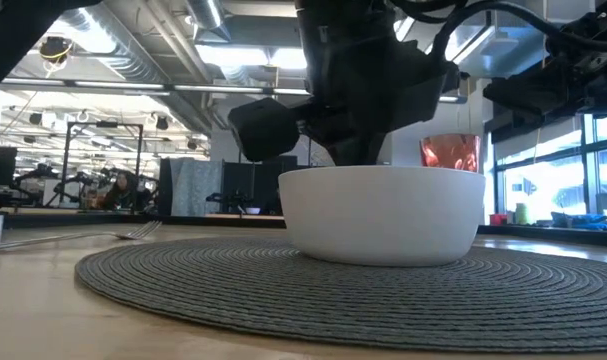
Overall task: Pick & Place Utensil
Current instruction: Put the silver spoon into the white bowl on the gray mat, then put the silver fork into the white bowl on the gray mat
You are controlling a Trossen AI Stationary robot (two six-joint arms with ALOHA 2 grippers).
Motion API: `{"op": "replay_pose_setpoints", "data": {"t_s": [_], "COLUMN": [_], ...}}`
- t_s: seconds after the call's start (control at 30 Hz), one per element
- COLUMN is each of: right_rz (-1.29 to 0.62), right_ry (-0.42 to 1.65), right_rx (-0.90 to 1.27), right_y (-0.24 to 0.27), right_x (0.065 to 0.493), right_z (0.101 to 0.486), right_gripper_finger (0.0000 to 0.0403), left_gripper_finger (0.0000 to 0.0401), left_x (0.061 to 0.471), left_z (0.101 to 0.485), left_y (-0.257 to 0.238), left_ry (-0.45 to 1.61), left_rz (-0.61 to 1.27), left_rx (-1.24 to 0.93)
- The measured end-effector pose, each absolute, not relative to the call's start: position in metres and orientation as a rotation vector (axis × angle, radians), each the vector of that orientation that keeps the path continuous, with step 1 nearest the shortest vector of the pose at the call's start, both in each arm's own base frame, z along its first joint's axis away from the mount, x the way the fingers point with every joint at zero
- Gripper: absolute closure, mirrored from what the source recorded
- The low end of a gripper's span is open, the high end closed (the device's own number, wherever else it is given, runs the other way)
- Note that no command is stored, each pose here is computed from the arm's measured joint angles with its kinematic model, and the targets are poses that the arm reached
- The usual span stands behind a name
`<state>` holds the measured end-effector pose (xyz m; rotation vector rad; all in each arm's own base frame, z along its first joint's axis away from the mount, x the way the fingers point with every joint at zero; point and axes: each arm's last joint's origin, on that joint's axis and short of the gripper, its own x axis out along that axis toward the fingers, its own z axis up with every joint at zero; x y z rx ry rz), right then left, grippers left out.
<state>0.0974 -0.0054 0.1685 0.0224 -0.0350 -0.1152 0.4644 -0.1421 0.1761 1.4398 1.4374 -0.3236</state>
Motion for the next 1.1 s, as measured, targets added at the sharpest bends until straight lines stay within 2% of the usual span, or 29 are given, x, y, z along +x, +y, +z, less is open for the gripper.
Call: {"op": "replay_pose_setpoints", "data": {"t_s": [0.23, 0.47, 0.63, 0.77, 0.87, 0.97, 1.1], "right_rz": [-0.115, -0.115, -0.105, -0.105, -0.105, -0.100, -0.079], "right_ry": [-0.035, -0.035, -0.034, -0.034, -0.034, -0.033, -0.032], "right_rx": [0.022, 0.022, 0.023, 0.023, 0.024, 0.026, 0.026], "right_y": [-0.005, -0.005, -0.005, -0.005, -0.005, -0.005, -0.004], "right_x": [0.097, 0.097, 0.097, 0.097, 0.097, 0.097, 0.098], "right_z": [0.169, 0.169, 0.168, 0.168, 0.168, 0.168, 0.168], "right_gripper_finger": [0.0360, 0.0360, 0.0360, 0.0360, 0.0360, 0.0360, 0.0360], "left_gripper_finger": [0.0376, 0.0364, 0.0363, 0.0366, 0.0371, 0.0378, 0.0394], "left_x": [0.464, 0.465, 0.466, 0.464, 0.452, 0.431, 0.403], "left_z": [0.175, 0.175, 0.176, 0.182, 0.198, 0.231, 0.289], "left_y": [-0.142, -0.143, -0.143, -0.146, -0.152, -0.150, -0.122], "left_ry": [1.431, 1.425, 1.423, 1.428, 1.429, 1.444, 1.391], "left_rz": [-0.426, -0.438, -0.373, -0.164, -0.074, 0.004, 0.200], "left_rx": [1.444, 1.417, 1.463, 1.568, 1.583, 1.393, 0.831]}}
